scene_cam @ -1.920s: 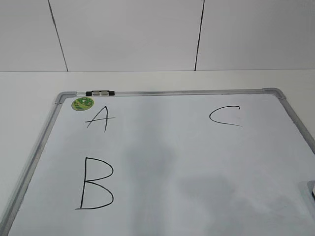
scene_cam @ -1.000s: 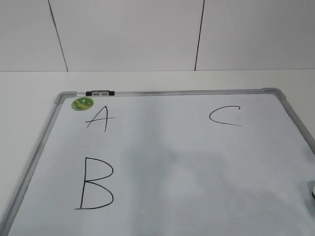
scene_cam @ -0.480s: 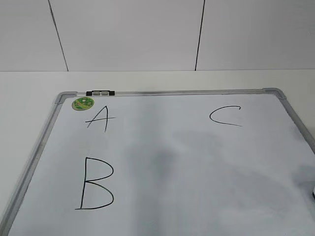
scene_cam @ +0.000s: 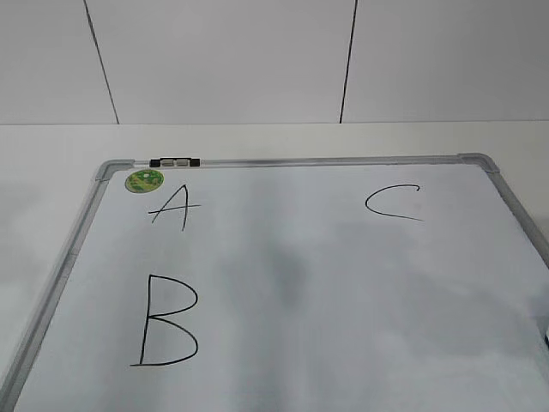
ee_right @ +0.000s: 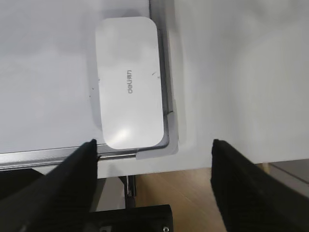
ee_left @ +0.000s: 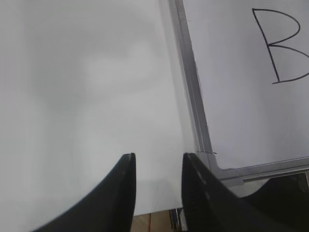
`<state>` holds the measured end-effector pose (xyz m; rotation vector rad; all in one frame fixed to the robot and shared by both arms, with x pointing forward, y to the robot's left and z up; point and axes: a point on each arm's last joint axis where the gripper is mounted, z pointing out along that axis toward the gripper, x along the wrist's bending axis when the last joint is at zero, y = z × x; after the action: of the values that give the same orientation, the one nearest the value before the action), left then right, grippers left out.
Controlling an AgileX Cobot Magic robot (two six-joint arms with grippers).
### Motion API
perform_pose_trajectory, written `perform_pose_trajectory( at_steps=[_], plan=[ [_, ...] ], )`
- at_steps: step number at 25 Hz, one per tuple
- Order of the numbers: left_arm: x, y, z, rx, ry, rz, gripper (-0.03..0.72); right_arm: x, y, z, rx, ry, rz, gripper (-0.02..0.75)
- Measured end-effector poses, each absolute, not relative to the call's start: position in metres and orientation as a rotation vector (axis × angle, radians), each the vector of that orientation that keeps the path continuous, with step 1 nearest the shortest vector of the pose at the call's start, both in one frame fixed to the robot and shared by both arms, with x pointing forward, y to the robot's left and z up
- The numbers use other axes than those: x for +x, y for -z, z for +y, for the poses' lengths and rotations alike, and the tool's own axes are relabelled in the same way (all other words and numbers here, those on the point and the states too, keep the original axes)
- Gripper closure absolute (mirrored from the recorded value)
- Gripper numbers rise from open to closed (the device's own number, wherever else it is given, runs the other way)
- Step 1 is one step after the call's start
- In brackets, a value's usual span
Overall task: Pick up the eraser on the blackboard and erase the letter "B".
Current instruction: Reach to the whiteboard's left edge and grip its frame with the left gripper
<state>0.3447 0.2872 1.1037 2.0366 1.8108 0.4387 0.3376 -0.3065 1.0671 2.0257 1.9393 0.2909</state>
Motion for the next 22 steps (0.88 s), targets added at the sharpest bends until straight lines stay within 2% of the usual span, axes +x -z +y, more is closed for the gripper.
perform_pose_trajectory(
  at_steps=[6, 13, 22],
  plan=[
    [0.405, -1.087, 0.278, 2.13, -0.276, 1.905, 0.447, 0.353, -1.057, -0.307, 2.088, -0.194, 1.972, 0.155],
    [0.473, -1.056, 0.269, 2.176, -0.204, 1.95, 0.447, 0.383, -1.04, -0.306, 2.143, -0.099, 2.034, 0.155],
    [0.524, -1.03, 0.237, 2.297, -0.132, 1.885, 0.447, 0.435, -1.053, -0.304, 2.161, -0.12, 2.057, 0.155]
  ],
)
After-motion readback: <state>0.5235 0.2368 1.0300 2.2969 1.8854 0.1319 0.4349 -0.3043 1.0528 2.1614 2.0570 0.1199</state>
